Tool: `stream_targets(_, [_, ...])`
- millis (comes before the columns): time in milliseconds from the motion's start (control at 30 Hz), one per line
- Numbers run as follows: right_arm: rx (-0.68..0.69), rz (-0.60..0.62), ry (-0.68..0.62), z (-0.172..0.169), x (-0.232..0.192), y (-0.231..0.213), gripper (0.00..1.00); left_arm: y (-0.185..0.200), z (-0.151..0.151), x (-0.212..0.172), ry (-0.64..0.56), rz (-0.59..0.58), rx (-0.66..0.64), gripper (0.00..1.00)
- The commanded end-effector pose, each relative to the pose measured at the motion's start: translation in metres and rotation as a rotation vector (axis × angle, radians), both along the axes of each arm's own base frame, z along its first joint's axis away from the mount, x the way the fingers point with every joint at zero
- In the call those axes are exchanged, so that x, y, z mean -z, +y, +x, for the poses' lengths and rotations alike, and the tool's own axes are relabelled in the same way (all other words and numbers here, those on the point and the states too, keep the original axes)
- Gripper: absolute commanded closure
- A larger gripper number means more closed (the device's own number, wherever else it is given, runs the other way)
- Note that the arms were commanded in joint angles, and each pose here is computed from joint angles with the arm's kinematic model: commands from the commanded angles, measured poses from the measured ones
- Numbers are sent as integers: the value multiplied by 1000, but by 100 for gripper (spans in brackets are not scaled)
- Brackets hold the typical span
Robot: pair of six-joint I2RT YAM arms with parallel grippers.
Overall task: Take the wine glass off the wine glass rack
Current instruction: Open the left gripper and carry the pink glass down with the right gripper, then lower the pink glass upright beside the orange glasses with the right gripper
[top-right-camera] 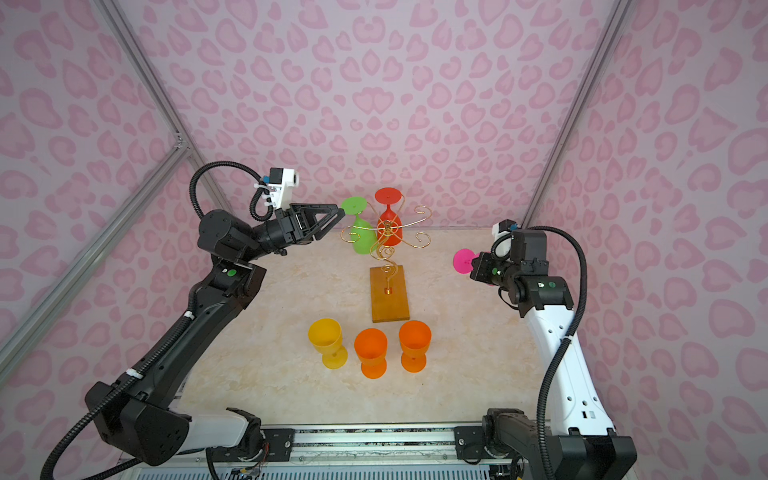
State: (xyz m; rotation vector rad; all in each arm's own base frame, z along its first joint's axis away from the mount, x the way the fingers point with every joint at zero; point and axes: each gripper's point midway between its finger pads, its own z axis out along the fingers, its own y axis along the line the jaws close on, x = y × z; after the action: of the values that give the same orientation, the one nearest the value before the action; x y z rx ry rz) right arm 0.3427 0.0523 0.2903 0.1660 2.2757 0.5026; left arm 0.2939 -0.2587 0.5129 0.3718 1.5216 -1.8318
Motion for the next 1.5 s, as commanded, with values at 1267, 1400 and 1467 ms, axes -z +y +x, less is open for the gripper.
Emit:
stream_targets(1267, [-395,-385,550,-57,149,71,96,-2,12,-3,14,3,3,39])
stream_targets(1400, [-396,-384,541,-55,148,75,88,-3,11,-2,16,5,7,39])
stream_targets(1467, [-394,-379,536,-54,147,76,83,-2,11,-2,15,6,8,39])
